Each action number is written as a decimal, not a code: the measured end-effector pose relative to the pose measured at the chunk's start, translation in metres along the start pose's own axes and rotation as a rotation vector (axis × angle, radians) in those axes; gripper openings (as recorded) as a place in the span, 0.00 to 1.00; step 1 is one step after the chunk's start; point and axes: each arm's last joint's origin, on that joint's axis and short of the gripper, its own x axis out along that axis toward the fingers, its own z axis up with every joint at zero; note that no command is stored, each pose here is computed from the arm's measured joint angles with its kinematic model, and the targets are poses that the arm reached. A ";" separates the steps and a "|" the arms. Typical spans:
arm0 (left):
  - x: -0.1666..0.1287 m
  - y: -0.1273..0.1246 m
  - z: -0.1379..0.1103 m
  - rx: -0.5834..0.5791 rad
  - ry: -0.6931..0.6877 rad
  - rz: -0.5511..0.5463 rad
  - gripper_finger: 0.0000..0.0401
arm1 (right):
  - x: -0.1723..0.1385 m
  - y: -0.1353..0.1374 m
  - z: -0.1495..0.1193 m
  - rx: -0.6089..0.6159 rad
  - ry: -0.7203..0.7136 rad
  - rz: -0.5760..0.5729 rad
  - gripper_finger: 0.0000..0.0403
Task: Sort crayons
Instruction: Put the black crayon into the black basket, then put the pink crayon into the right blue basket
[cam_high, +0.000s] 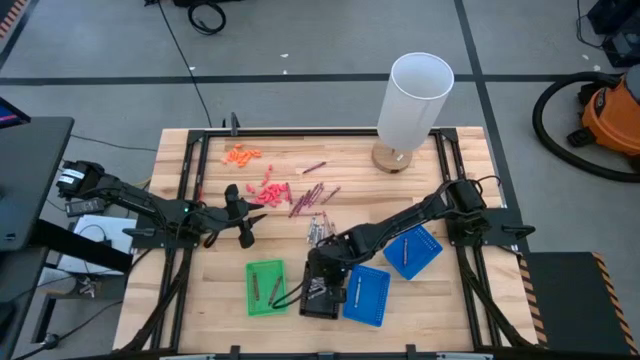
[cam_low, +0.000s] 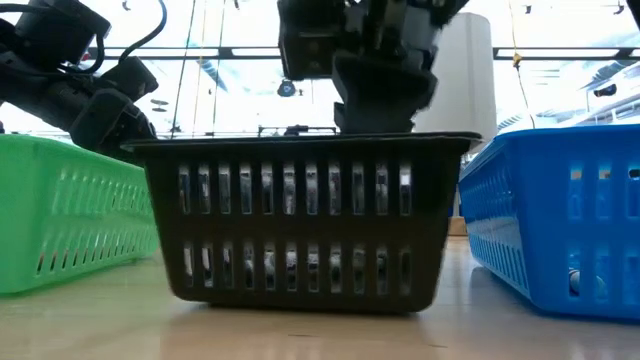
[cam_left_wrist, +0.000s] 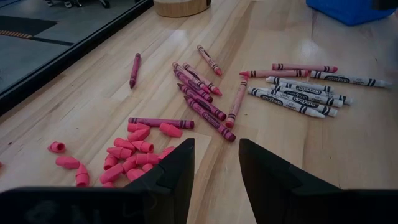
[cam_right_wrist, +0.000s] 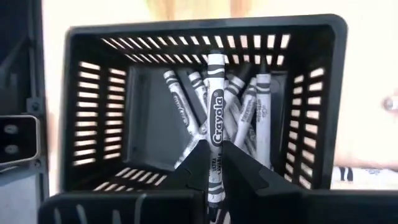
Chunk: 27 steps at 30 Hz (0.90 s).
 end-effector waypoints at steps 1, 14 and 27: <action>0.000 0.000 0.000 0.000 0.000 0.000 0.34 | 0.001 0.000 0.000 0.000 -0.002 0.001 0.10; 0.000 0.000 0.000 0.000 0.000 0.000 0.34 | 0.000 -0.004 0.004 0.012 -0.020 0.032 0.18; 0.000 0.000 0.000 0.000 0.000 0.000 0.34 | -0.037 -0.042 0.021 0.271 0.034 -0.305 0.22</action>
